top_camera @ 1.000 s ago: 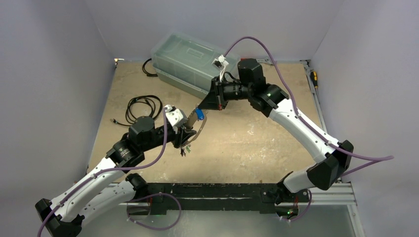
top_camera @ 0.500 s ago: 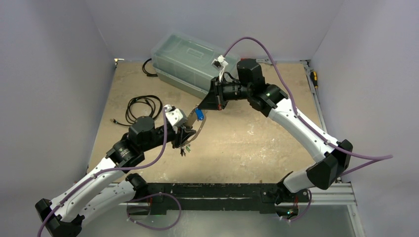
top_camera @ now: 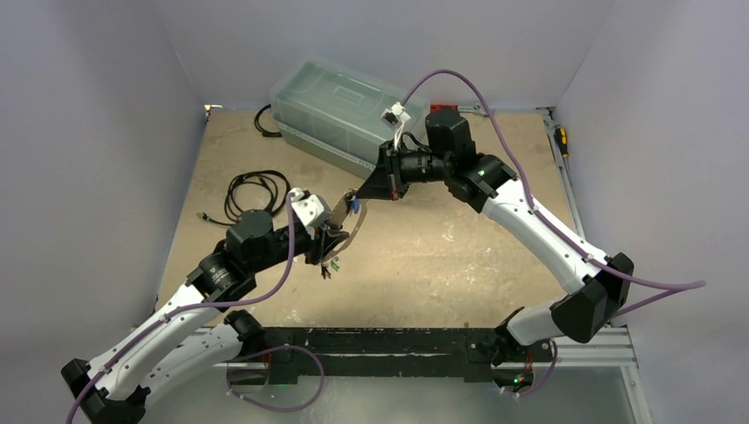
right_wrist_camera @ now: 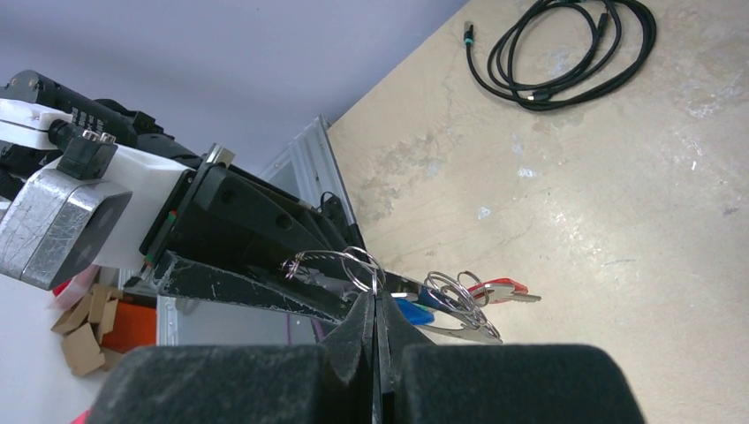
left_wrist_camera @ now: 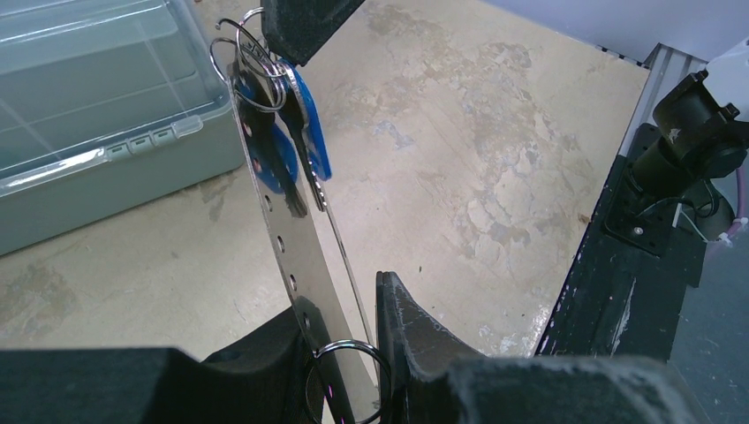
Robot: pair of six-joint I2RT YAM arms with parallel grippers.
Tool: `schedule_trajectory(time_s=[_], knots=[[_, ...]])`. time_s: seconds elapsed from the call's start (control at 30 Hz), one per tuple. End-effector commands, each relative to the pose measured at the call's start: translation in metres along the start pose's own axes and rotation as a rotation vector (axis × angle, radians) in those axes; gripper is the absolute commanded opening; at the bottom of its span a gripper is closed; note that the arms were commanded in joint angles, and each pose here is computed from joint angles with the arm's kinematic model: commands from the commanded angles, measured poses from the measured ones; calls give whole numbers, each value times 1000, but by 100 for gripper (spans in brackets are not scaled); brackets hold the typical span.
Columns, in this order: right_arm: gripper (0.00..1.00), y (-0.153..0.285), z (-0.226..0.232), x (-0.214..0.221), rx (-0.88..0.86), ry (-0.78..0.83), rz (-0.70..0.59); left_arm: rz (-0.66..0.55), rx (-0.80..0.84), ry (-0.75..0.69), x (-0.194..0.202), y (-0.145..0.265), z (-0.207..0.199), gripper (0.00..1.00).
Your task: Put the keys on the keyring
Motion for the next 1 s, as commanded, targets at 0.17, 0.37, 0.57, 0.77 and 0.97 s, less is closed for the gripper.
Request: schedule_trajectory(time_s=[0.17, 0.37, 0.57, 0.77, 0.97], knots=[[22, 10, 14, -5, -26, 42, -28, -95, 15, -36, -26, 3, -6, 0], [48, 21, 17, -4, -4, 103, -25, -99, 15, -37, -27, 4, -6, 0], [60, 35, 16, -12, 58, 228, -62, -98, 20, -38, -27, 4, -6, 0], [60, 43, 8, -20, 119, 435, -166, -97, 25, -38, -26, 4, -7, 0], [58, 41, 10, -29, 95, 573, -256, -94, 37, -36, -26, 3, -9, 0]])
Point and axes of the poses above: each gripper's point midway between its finger pads, its own y axis back along the fingers, its own z axis along the line the jaws close on, x = y × z, the point moved 1 cm from there along y, back along the fingers, and after that the axes turned 10 degrees about y, right-handed, at the moved point
